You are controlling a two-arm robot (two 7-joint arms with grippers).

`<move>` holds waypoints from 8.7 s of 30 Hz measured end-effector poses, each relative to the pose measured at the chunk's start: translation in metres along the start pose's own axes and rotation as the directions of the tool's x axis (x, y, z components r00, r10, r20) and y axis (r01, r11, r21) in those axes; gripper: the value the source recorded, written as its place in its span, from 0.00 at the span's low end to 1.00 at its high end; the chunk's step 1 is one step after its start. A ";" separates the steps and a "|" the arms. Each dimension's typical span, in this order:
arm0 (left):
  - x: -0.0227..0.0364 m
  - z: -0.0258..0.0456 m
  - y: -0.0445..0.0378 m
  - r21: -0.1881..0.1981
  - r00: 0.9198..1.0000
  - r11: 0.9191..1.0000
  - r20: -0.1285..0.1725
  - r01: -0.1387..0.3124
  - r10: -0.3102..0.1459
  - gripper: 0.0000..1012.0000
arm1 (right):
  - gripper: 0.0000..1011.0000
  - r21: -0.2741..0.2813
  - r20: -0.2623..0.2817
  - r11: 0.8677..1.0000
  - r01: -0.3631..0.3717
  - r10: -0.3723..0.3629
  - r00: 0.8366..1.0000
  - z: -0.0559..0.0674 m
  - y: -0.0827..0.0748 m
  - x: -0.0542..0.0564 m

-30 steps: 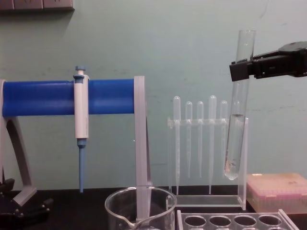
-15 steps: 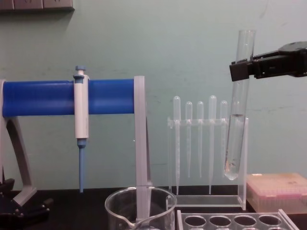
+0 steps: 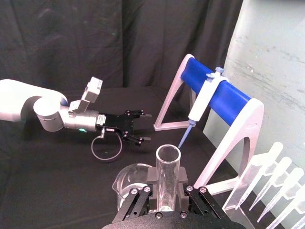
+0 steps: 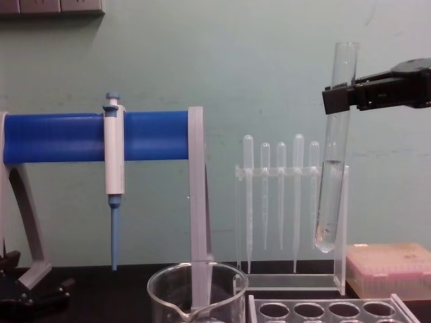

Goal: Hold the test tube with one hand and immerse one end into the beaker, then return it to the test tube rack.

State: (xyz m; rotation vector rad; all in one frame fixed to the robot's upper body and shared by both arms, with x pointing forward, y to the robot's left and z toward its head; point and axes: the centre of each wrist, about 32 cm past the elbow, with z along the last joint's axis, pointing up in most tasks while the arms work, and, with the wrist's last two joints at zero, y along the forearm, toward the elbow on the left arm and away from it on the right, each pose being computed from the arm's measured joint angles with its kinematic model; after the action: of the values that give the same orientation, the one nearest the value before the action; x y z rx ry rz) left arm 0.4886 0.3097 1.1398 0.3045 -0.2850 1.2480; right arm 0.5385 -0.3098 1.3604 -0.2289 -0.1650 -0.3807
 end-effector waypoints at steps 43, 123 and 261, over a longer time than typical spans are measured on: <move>0.0000 0.0000 0.0000 0.000 1.000 1.000 0.000 0.000 0.000 0.99 | 0.24 0.041 0.013 0.989 -0.142 0.142 0.990 0.019 0.069 -0.014; 0.0000 0.0000 0.0000 0.000 1.000 1.000 0.000 0.000 0.000 0.99 | 0.24 -0.039 0.013 0.995 -0.090 0.090 0.996 -0.085 0.132 -0.025; 0.0000 0.0000 0.0000 0.000 1.000 1.000 0.000 0.000 0.000 0.99 | 0.24 -0.051 -0.002 0.993 -0.103 0.103 0.995 -0.089 0.134 -0.027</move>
State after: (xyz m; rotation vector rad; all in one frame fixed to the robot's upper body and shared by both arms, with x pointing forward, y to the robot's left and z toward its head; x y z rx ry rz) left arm 0.4886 0.3097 1.1398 0.3045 -0.2850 1.2479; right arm 0.5757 -0.2016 1.2436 -0.2863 -0.1440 -0.2825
